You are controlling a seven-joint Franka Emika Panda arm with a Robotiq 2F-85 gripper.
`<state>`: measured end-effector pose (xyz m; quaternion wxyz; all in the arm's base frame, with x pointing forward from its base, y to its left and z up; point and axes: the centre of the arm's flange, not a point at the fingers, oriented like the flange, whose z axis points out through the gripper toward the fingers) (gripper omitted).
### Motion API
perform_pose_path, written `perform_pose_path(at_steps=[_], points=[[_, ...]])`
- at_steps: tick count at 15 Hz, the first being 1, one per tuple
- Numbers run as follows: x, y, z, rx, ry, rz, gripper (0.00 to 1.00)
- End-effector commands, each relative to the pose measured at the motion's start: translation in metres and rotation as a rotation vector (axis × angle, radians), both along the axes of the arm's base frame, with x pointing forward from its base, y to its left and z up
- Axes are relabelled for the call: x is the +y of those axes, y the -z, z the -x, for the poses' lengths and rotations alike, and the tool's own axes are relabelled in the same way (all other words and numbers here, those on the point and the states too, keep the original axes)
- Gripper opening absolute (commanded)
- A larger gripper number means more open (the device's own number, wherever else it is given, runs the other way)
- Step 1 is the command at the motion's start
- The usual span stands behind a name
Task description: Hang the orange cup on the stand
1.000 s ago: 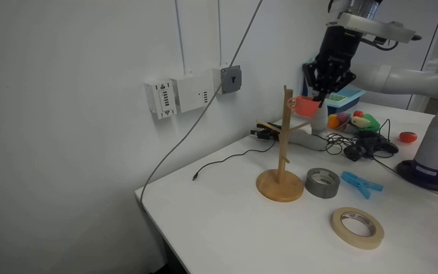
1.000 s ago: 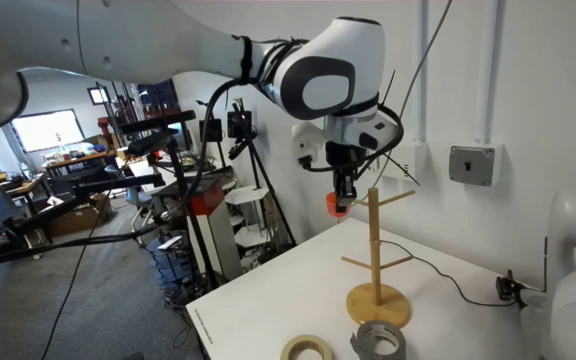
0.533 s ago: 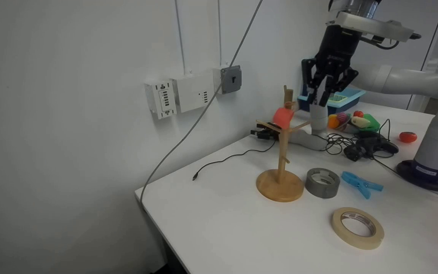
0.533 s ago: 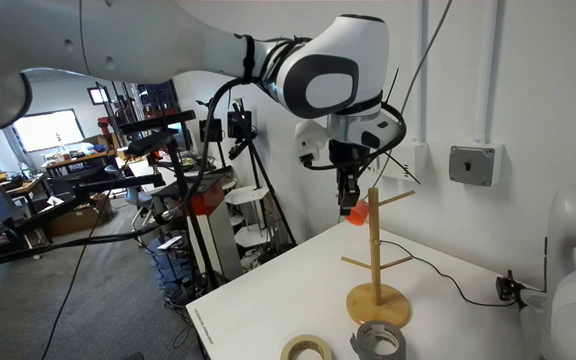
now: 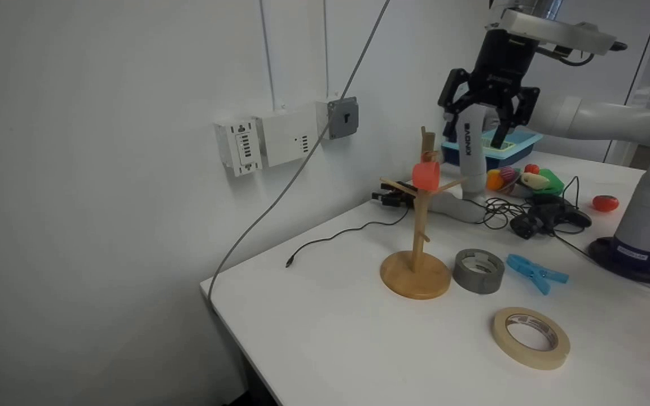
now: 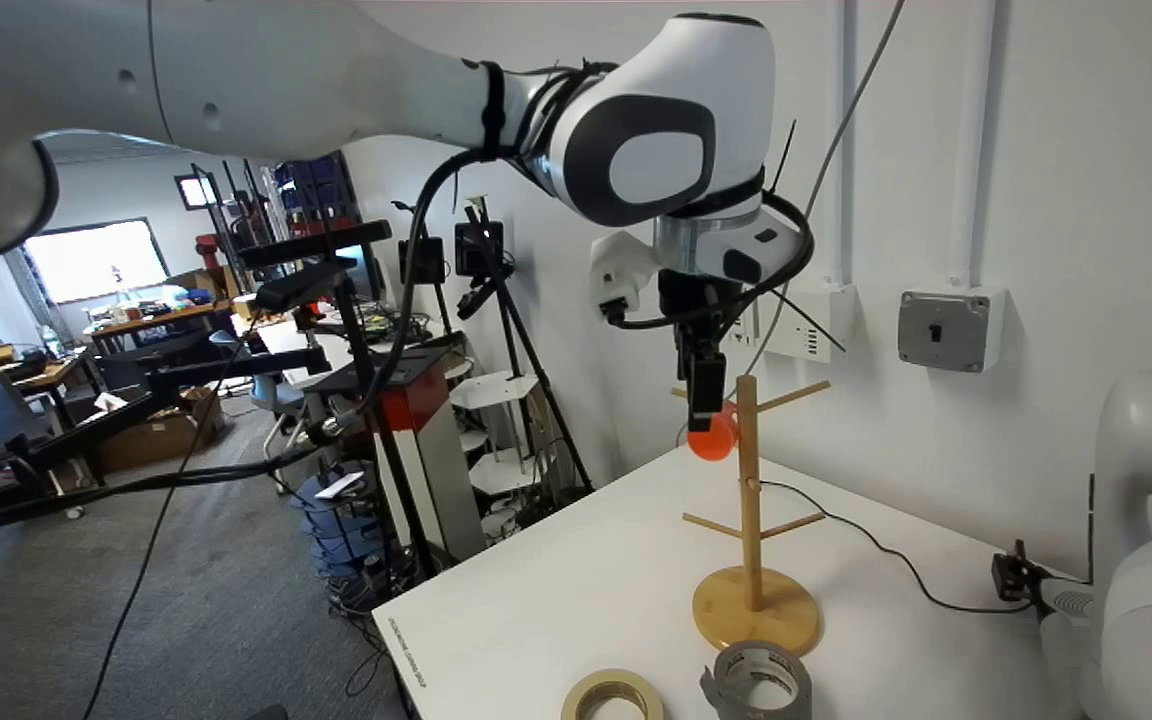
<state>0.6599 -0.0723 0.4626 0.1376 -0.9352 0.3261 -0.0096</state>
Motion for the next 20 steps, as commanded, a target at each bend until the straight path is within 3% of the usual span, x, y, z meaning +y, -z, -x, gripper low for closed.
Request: perform_pose_path(at_steps=[1, 9, 20], points=[[0.0, -0.02, 0.013, -0.055, -0.024, 0.048, 1.0], [0.005, -0.058, 0.044, -0.216, -0.097, 0.156, 1.0], [0.0, -0.065, 0.11, -0.376, -0.148, 0.197, 1.0]])
